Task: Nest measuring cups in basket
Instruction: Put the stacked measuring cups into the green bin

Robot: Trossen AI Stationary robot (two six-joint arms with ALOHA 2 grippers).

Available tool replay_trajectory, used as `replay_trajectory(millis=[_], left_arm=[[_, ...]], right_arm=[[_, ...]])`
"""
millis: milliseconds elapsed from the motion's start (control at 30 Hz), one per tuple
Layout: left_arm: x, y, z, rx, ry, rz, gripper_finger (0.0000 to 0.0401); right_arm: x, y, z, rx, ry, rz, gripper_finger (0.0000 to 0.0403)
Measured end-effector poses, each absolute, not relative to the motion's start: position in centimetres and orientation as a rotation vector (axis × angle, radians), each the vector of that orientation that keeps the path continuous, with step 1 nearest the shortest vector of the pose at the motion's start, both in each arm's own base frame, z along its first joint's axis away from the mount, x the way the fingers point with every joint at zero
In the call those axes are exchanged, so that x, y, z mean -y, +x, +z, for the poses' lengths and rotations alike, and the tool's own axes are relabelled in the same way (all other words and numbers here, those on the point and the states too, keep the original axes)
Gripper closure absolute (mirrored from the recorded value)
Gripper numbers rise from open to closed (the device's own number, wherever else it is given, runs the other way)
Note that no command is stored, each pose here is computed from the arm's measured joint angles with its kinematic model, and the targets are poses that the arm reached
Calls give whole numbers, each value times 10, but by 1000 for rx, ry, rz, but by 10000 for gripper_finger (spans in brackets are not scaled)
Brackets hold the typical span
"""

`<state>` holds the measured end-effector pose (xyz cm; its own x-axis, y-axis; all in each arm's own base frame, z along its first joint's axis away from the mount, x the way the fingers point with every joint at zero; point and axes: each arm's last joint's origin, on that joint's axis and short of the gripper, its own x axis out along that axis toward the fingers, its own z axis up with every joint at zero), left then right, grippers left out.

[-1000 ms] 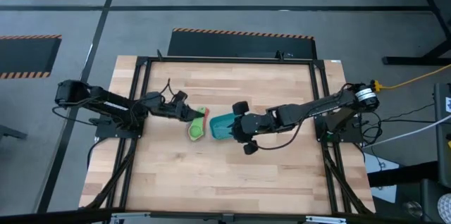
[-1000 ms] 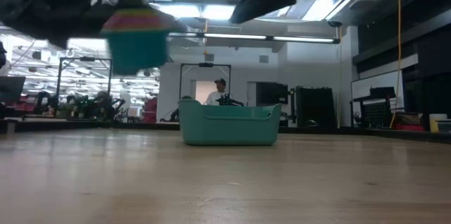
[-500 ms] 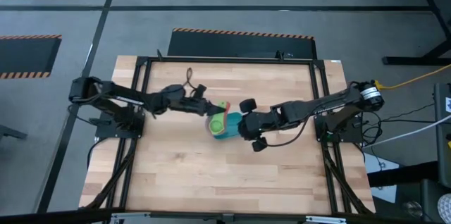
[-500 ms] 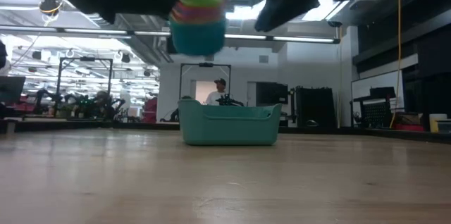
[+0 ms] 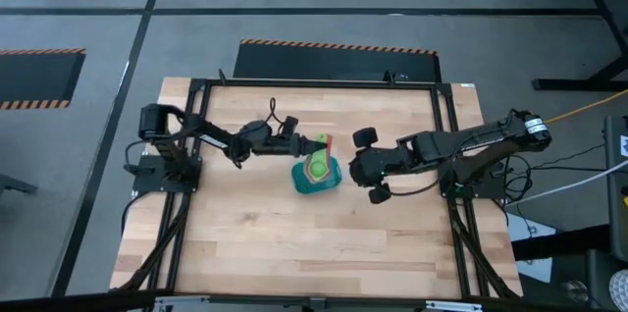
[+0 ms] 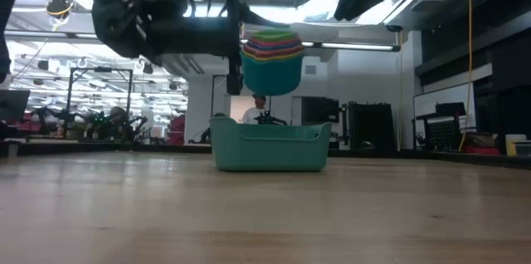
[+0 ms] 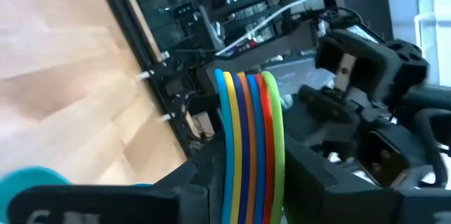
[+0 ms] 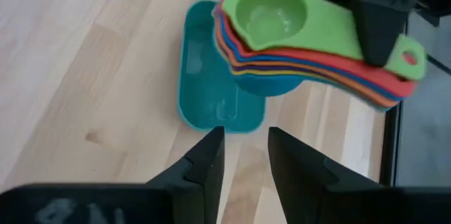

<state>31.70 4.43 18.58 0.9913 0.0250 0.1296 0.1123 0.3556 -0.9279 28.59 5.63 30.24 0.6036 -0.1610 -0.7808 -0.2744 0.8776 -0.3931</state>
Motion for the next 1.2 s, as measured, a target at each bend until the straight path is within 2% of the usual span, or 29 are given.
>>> replay_trajectory(millis=[400,800,1200], left_arm=[[-58,296,159,127,-1231,60,318],[-34,299,154,111,-1245,51,319],[-36,306,139,129,-1302,9,320]], right_arm=[[-56,282,304,-943,-494,60,288],[-56,284,305,-924,-493,58,288],[-56,284,305,-917,-489,62,288]])
